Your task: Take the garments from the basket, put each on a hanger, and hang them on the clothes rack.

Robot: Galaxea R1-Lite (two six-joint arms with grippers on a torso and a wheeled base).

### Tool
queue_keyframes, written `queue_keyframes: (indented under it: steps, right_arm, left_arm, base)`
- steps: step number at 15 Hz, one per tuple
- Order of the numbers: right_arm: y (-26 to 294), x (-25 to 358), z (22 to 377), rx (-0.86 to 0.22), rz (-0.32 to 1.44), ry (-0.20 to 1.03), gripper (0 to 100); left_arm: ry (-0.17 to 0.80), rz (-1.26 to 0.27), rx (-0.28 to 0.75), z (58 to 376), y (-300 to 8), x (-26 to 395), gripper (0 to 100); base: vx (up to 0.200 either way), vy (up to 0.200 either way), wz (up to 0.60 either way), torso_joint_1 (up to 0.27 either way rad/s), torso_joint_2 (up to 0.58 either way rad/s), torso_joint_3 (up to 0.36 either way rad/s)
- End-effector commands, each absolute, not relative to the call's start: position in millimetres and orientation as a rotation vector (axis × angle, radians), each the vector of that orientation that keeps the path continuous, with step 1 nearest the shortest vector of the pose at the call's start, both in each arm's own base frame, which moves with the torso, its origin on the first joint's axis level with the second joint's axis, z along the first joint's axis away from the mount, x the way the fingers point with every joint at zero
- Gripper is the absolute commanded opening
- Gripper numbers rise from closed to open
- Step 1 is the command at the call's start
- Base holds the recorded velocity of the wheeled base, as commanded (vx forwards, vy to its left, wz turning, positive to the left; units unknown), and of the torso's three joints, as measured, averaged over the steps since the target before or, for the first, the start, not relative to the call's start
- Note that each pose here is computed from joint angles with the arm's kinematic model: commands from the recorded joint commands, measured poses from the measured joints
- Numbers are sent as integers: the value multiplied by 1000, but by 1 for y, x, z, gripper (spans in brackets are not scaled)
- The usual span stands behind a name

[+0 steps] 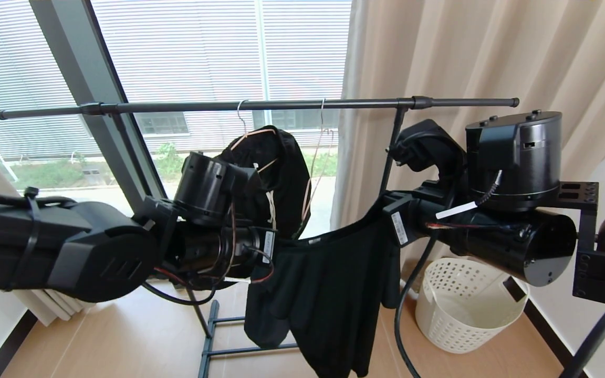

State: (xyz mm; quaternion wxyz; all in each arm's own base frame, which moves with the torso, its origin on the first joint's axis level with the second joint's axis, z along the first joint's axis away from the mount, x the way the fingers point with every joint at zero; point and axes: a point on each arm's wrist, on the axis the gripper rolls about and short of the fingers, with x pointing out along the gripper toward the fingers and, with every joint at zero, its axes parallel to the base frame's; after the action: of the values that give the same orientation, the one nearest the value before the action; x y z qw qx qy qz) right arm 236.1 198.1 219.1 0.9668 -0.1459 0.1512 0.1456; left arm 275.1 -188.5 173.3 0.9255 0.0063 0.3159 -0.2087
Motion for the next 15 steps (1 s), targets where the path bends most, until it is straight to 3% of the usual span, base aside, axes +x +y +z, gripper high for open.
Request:
queue_keyframes:
  steps: [1,4,9,15]
  right_arm:
    - [191,225,221,-335,313,297,0]
    - [183,216,213,-435,336,306,0]
    - [189,225,231,-338,314,145,0]
    - [180,237,241,-278,256,119,0]
  left_arm:
    - [594,-444,-4,212,-192,276,0]
    - [624,-469,37,233,-199,271,0]
    - [582,-526,160,243,-199,268,0]
    - [486,-500,96,271,-195,281,0]
  base:
    - [0,0,0,0,0,0]
    - [0,0,0,0,0,0]
    - [0,0,0,0,0,0]
    - [0,0,0,0,0,0]
